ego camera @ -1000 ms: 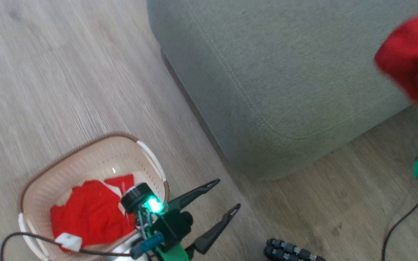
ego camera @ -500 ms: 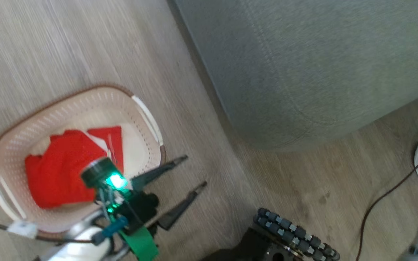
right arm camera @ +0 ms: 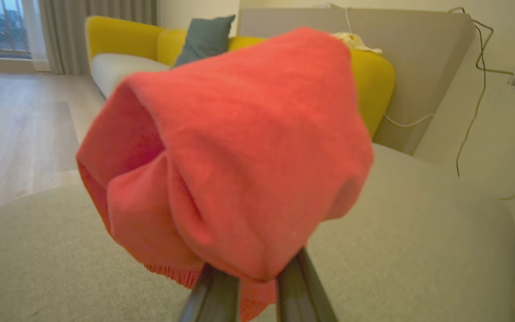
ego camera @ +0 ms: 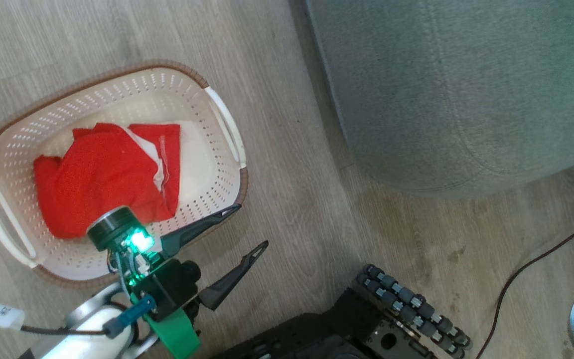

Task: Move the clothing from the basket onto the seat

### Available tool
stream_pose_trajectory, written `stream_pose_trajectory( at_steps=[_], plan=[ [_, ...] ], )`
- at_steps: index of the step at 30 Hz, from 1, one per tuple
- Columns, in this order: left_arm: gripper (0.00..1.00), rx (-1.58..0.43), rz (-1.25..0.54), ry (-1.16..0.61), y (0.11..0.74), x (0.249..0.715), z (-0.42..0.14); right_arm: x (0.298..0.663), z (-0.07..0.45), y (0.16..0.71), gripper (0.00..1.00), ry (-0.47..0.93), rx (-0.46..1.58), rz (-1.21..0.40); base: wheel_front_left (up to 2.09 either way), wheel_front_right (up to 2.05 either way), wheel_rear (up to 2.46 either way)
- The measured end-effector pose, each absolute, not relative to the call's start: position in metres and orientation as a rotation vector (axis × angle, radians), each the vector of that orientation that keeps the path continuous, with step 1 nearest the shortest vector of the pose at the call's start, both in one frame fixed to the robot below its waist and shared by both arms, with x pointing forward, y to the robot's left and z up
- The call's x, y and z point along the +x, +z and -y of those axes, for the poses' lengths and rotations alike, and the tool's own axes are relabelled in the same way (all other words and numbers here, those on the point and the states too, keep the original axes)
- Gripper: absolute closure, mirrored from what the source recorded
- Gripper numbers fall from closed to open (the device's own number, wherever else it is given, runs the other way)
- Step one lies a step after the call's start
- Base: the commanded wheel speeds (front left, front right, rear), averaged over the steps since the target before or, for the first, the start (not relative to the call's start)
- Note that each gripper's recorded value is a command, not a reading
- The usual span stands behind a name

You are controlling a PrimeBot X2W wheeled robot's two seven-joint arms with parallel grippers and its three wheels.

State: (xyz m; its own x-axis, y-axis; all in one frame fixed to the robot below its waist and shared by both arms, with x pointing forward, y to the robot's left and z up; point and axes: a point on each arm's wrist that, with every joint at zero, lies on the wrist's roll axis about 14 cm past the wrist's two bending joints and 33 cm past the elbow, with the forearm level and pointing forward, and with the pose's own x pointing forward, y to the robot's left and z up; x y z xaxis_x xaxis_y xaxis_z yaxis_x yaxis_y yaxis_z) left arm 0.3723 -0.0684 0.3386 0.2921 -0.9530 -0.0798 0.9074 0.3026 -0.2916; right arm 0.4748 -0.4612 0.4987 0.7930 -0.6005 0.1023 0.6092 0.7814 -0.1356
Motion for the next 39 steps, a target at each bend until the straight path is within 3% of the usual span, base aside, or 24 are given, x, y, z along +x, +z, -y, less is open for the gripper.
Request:
stream_pose_trajectory(
  at_steps=[13,20,21,22,23,32,39],
  plan=[
    [0.0,-0.201,-0.283,-1.221,0.32,0.379,0.057,0.498,0.456,0.399,1.0,-0.64,-0.087,-0.235,0.0,0.0,0.0],
    [0.0,-0.189,-0.267,-1.217,0.324,0.383,0.056,0.494,0.453,0.385,1.0,-0.639,-0.078,-0.29,0.0,0.0,0.0],
    [0.0,-0.186,-0.266,-1.216,0.324,0.383,0.056,0.493,0.453,0.384,0.56,-0.642,-0.075,-0.294,0.0,0.0,0.0],
    [0.0,-0.183,-0.266,-1.216,0.325,0.383,0.056,0.492,0.453,0.384,0.06,-0.642,-0.077,-0.296,0.0,0.0,0.0],
    [0.0,-0.181,-0.264,-1.215,0.326,0.383,0.056,0.493,0.454,0.387,0.0,-0.642,-0.082,-0.292,0.0,0.0,0.0],
    [0.0,-0.154,-0.202,-1.235,0.353,0.379,0.069,0.49,0.454,0.423,0.0,-0.627,-0.094,-0.228,0.0,0.0,0.0],
    [0.0,-0.158,-0.143,-1.215,0.388,0.378,0.082,0.458,0.458,0.443,0.0,-0.598,-0.15,-0.237,0.0,0.0,0.0]
  ],
)
